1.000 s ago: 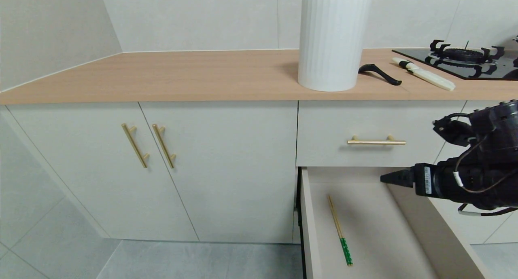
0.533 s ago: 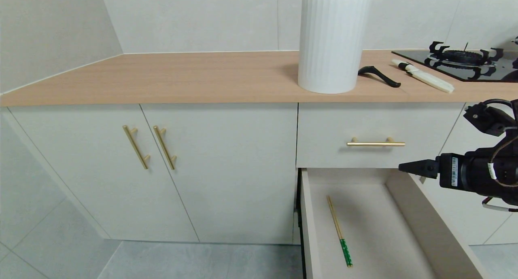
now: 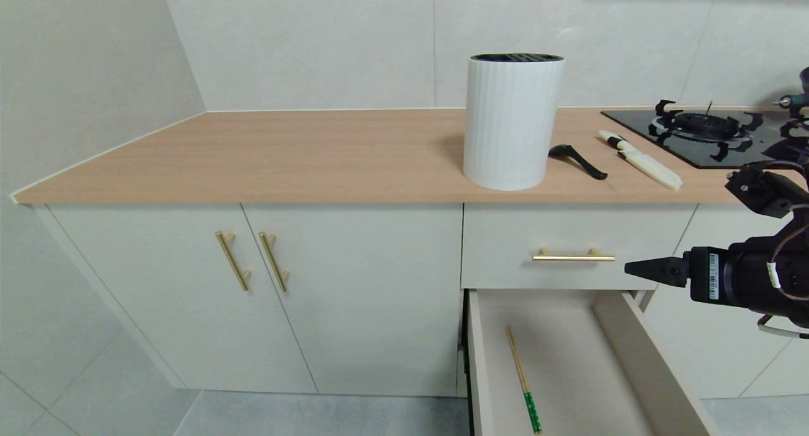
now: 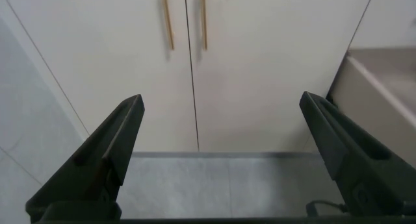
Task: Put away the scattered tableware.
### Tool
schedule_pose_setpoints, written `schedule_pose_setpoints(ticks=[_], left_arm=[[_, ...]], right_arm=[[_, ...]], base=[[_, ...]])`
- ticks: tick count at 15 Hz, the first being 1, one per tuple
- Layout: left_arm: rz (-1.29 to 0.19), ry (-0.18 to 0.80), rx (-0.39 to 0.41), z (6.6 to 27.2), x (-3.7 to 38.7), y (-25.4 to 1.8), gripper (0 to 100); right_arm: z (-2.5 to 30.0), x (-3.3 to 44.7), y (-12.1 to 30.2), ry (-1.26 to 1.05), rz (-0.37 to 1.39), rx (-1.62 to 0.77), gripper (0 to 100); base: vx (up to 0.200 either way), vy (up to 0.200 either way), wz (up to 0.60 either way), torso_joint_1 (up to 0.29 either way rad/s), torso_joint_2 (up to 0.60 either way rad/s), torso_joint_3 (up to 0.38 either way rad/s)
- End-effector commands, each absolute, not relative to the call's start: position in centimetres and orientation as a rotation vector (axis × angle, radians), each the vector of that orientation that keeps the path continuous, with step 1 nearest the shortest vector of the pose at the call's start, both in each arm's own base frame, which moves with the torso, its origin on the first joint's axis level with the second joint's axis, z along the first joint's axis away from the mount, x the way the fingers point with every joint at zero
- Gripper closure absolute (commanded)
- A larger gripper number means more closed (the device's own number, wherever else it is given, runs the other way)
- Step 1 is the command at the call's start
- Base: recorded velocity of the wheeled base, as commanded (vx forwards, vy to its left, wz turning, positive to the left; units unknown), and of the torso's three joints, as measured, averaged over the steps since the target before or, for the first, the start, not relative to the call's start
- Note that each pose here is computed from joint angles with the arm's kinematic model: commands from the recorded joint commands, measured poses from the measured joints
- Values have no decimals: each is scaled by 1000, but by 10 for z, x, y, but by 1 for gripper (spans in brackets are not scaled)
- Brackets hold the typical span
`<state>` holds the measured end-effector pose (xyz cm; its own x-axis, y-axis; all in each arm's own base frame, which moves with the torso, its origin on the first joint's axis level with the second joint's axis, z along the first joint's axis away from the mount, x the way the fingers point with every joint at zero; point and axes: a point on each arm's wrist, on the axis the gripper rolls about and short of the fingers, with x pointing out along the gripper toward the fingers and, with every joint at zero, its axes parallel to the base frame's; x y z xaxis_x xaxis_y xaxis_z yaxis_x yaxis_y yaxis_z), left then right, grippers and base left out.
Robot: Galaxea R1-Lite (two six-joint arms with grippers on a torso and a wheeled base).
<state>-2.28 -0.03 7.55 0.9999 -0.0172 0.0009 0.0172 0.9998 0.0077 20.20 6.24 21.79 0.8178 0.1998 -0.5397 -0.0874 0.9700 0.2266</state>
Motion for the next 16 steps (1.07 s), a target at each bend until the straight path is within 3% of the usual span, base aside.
schedule_pose_setpoints(ticks=[1,12,16], left_arm=[[-17,-2,8,76,-23,0,0],[-17,0,8,75,-23,0,0],[-17,0,8,75,-23,0,0]], right_arm=[[217,203,63,599,155,195,0],[210,202,63,614,169,140,0],[201,255,53,503,131,66,0]], base=[[0,0,0,295,-471,-276],[0,0,0,213,-440,-250],[0,0,0,26,-45,-26]])
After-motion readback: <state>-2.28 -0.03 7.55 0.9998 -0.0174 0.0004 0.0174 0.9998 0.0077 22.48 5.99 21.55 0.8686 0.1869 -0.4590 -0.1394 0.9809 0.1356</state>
